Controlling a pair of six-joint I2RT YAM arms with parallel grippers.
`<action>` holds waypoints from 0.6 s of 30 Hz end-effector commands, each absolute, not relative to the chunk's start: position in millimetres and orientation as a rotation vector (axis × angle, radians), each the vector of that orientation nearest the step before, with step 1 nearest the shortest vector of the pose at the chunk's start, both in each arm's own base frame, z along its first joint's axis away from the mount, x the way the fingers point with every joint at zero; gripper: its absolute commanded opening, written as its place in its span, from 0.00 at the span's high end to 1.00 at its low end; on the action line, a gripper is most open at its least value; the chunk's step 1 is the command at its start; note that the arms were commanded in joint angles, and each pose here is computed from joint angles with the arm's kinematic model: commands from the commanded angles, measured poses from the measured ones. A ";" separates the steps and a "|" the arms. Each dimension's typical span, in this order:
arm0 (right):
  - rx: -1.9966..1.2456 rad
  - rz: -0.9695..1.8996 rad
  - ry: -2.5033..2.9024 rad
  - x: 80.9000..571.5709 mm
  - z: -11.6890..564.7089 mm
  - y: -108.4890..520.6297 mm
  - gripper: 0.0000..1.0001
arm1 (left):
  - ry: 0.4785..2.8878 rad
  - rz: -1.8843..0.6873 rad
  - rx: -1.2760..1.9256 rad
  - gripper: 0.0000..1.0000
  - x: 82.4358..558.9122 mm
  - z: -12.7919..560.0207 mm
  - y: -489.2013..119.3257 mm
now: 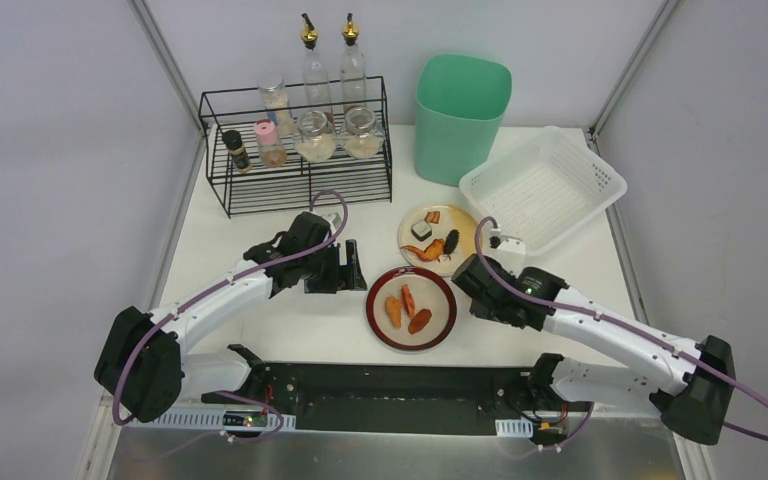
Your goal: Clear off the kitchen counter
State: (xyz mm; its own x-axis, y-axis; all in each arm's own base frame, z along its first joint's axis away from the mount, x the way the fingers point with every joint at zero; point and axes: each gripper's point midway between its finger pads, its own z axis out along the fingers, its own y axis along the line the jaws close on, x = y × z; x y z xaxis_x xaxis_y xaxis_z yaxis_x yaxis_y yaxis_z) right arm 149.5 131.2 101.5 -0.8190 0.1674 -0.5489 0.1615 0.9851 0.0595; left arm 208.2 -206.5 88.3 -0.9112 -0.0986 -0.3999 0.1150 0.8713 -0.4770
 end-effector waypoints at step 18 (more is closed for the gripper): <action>0.269 0.004 2.161 267.7 270.0 100.5 1.00 | 2.612 -0.774 0.032 0.20 205.3 94.4 -214.8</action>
